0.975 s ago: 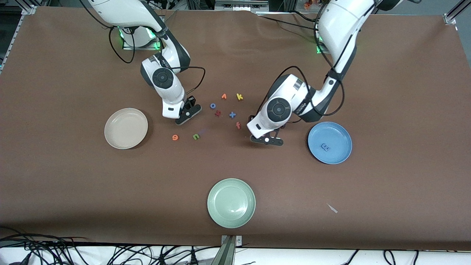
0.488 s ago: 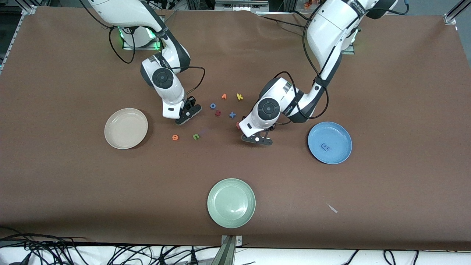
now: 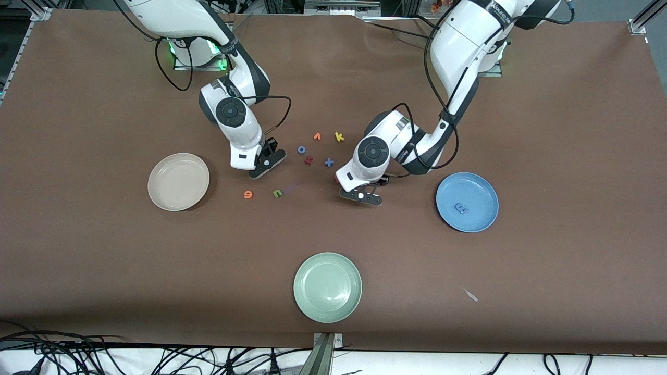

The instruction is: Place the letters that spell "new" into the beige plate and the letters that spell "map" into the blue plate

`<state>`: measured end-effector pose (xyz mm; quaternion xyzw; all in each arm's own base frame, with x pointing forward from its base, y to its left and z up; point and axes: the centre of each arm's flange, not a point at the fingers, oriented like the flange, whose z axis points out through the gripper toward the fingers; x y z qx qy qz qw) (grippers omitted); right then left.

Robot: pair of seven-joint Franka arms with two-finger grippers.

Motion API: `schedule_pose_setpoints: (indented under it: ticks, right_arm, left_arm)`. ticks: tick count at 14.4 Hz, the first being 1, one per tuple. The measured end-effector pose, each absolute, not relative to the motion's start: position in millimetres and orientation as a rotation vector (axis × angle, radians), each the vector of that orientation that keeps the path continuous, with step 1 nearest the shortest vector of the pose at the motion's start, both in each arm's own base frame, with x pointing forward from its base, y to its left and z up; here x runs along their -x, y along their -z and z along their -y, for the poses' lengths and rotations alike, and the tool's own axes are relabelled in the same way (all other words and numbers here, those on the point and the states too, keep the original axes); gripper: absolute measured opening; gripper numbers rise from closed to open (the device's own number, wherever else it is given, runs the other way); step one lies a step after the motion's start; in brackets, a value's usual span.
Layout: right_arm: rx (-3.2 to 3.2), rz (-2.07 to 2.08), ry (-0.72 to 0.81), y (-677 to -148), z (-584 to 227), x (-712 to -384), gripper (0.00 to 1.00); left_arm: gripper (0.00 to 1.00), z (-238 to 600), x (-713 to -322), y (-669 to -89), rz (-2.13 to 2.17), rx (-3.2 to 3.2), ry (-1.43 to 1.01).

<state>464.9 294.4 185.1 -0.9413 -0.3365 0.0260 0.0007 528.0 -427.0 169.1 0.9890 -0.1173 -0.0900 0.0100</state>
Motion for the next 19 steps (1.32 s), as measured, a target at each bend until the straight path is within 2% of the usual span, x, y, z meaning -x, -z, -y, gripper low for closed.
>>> schedule_pose_setpoints:
  ticks: [1,2,4,5,6,10,11,16,19]
  right_arm:
    - [2.955,1.062,-0.083,-186.4,-294.7,-466.3,0.32]
    - [2.954,1.067,-0.086,-187.4,-294.6,-467.7,0.32]
    - [2.955,1.073,-0.096,-189.2,-293.9,-470.1,0.32]
    - [2.956,1.071,-0.098,-189.8,-293.8,-471.0,0.32]
    - [2.958,1.066,-0.100,-190.1,-293.6,-471.5,0.37]
    - [2.970,1.038,-0.106,-189.7,-292.6,-471.7,0.73]
    - [2.972,1.030,-0.106,-189.6,-292.7,-471.6,0.78]
    - [2.973,1.027,-0.114,-186.7,-294.1,-470.0,0.77]
    - [2.965,1.040,-0.118,-182.0,-299.6,-467.1,0.70]
  left_arm:
    - [0.66,428.0,-527.0,-168.9,0.370,-3.088,0.281]
    - [0.59,427.6,-527.3,-169.5,0.371,-3.089,0.280]
    - [0.36,427.2,-528.3,-171.8,0.370,-3.089,0.275]
    - [0.32,428.4,-528.2,-174.4,0.373,-3.088,0.271]
    - [0.32,428.1,-527.8,-173.5,0.373,-3.089,0.274]
    - [0.32,423.1,-533.7,-175.6,0.357,-3.091,0.265]
    - [0.32,420.3,-538.2,-180.0,0.347,-3.092,0.253]
    - [0.32,356.6,-584.8,-244.1,0.400,-3.102,0.284]
    - [0.32,289.1,-610.9,-269.4,0.520,-3.078,0.364]
